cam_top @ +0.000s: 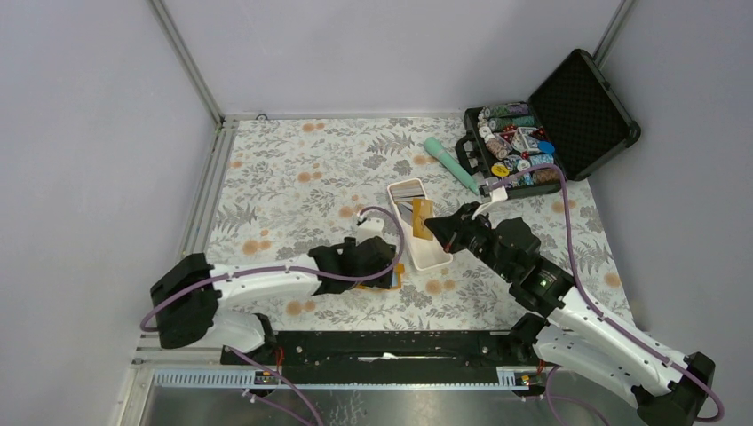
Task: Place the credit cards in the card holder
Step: Insert the credit card into the card holder.
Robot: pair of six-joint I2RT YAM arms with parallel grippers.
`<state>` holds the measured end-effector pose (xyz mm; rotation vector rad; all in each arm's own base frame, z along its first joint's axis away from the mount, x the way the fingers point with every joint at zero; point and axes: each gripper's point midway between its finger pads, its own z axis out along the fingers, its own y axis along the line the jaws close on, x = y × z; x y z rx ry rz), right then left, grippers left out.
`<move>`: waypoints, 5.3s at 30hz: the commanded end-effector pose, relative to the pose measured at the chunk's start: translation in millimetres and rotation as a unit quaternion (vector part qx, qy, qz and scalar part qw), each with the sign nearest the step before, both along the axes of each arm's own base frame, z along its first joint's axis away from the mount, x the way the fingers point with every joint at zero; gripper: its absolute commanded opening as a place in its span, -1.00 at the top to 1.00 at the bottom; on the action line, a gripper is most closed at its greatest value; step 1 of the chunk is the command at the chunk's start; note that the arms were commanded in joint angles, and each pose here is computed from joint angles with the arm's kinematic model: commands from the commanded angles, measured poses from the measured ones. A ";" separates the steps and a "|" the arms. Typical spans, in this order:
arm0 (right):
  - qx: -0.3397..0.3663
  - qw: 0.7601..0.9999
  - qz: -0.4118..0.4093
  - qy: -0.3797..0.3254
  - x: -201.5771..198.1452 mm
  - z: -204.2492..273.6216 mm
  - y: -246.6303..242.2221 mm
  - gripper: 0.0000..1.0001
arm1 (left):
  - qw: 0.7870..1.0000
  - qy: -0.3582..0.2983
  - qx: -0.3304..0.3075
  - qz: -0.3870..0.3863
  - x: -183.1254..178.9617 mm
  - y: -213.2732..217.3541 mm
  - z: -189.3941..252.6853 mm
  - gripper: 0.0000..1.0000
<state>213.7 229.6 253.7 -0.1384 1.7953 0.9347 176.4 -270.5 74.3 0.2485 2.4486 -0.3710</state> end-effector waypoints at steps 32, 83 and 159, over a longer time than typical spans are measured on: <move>-0.005 0.999 0.020 0.028 -7.4 -20.4 6.2 1.00 | 0.999 0.010 0.028 0.042 -0.6 -11.0 -29.6 -0.25; -0.089 0.986 0.053 0.130 -1.1 -60.3 37.6 1.00 | 0.959 0.007 -0.227 0.171 41.9 70.5 13.0 1.00; -0.252 0.954 -0.070 0.146 26.7 -97.0 165.9 1.00 | 0.948 -0.107 -0.161 0.251 51.3 77.0 93.9 1.00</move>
